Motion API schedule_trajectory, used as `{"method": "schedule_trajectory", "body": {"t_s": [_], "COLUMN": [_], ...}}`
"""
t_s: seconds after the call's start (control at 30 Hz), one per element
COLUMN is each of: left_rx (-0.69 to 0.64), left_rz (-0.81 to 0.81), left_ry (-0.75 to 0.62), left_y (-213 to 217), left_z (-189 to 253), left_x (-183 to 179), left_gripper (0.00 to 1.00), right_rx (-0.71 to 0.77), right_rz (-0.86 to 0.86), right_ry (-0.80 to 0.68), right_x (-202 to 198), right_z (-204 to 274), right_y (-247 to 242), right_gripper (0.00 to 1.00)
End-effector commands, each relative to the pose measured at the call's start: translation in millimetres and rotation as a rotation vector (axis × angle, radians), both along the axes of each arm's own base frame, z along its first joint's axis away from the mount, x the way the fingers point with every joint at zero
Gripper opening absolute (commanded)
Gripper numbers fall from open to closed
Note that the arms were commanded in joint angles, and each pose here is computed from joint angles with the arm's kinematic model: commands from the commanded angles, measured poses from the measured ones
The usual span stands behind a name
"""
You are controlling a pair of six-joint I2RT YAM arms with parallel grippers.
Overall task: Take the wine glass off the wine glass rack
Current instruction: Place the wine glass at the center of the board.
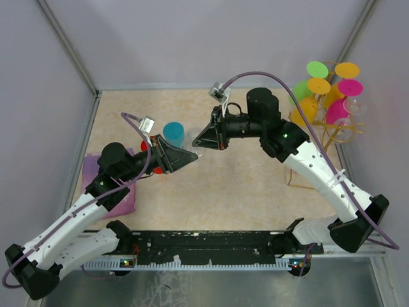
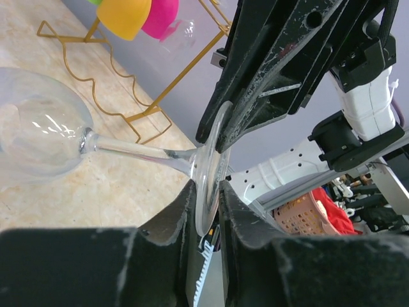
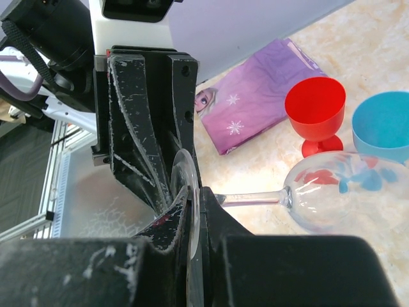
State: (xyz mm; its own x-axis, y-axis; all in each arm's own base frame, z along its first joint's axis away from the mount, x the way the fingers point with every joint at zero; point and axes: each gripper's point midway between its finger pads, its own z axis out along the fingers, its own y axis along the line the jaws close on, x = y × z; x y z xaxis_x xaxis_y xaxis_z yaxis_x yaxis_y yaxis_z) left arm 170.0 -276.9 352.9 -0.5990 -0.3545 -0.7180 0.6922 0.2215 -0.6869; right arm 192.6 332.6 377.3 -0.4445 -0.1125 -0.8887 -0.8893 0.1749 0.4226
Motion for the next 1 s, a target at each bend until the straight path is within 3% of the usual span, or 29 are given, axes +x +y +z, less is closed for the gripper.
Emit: {"method": "schedule_trajectory", "body": {"t_s": [0.0,0.27,0.4,0.5,0.6,0.83,0.97], "left_rx": [-0.020,-0.012,-0.009,-0.006,0.003,0.084,0.137], "left_rz": [-0.019,-0.006,-0.011,-0.015,-0.009,-0.127,-0.169], "left_ry": [-0.068,-0.094,-0.122,-0.157,-0.216,-0.308,-0.374], "left_y": [2.1,5.8,6.8,8.4,13.3,15.8,20.5], "left_z": [15.2,15.6,14.5,13.7,11.3,-17.5,-35.1], "left_x": [-8.1,-9.3,-11.5,-14.1,-18.2,-43.5,-54.4], "left_gripper": [0.20,0.01,0.00,0.00,0.00,0.00,0.00], "right_rx": [0.096,0.093,0.089,0.087,0.075,0.039,0.033], "right_rz": [0.014,0.014,0.011,-0.009,-0.062,-0.227,-0.331], "right_ry": [-0.143,-0.144,-0.149,-0.158,-0.194,-0.282,-0.328], "right_x": [-8.2,-10.0,-10.7,-9.4,-4.8,14.7,30.3], "right_z": [43.6,46.2,47.8,50.8,53.8,54.9,53.4], "right_y": [-4.2,-5.9,-7.4,-10.0,-16.9,-37.1,-46.6], "right_gripper": [0.00,0.00,0.00,0.08,0.28,0.64,0.77]}}
